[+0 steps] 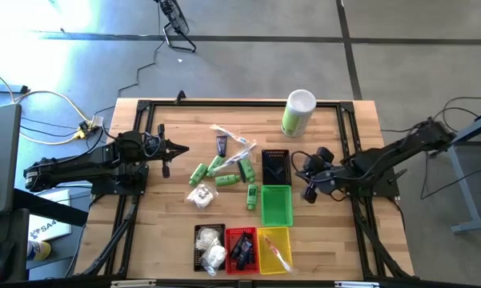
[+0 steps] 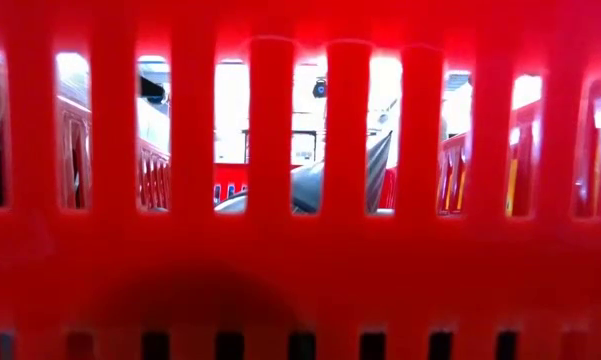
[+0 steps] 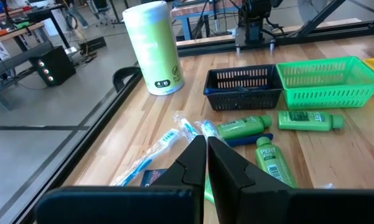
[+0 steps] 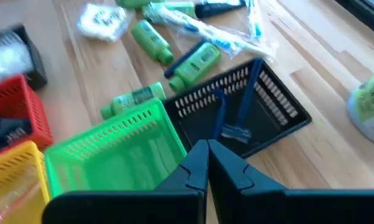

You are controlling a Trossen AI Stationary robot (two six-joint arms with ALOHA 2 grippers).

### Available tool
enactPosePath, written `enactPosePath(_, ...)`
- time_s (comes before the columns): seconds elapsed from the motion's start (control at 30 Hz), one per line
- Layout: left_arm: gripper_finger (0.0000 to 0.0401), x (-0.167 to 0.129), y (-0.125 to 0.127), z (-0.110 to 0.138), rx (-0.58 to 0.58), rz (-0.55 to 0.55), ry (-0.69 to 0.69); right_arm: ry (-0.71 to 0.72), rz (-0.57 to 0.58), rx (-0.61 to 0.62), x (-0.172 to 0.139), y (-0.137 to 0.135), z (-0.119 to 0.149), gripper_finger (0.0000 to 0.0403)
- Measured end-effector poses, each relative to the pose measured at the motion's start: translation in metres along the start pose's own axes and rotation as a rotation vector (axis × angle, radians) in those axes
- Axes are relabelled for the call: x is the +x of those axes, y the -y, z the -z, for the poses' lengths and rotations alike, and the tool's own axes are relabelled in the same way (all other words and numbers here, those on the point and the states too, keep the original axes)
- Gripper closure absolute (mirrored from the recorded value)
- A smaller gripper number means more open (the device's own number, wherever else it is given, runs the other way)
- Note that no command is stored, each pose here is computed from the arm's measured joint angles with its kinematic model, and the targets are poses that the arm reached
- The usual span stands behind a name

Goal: Pick & Place Travel size toiletries
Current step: Put the green shampoo into the green bin

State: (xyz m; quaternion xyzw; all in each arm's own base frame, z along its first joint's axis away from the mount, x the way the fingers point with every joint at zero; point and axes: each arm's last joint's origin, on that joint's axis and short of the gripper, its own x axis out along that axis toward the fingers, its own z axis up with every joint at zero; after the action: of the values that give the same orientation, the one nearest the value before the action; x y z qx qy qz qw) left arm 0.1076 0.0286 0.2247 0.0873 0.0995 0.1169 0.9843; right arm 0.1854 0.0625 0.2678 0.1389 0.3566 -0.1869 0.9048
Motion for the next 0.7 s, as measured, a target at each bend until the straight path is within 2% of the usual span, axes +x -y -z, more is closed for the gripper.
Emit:
enactPosePath(0.3, 0.0389, 0.0, 0.0, 0.0, 0.0, -0.003, -0.001, 0.055, -0.049, 0.043, 0.005, 0.02, 0.027, 0.0401)
enactPosePath(0.7, 0.0389, 0.0, 0.0, 0.0, 0.0, -0.002, -0.001, 0.112, -0.068, 0.062, -0.002, 0.039, 0.041, 0.0401)
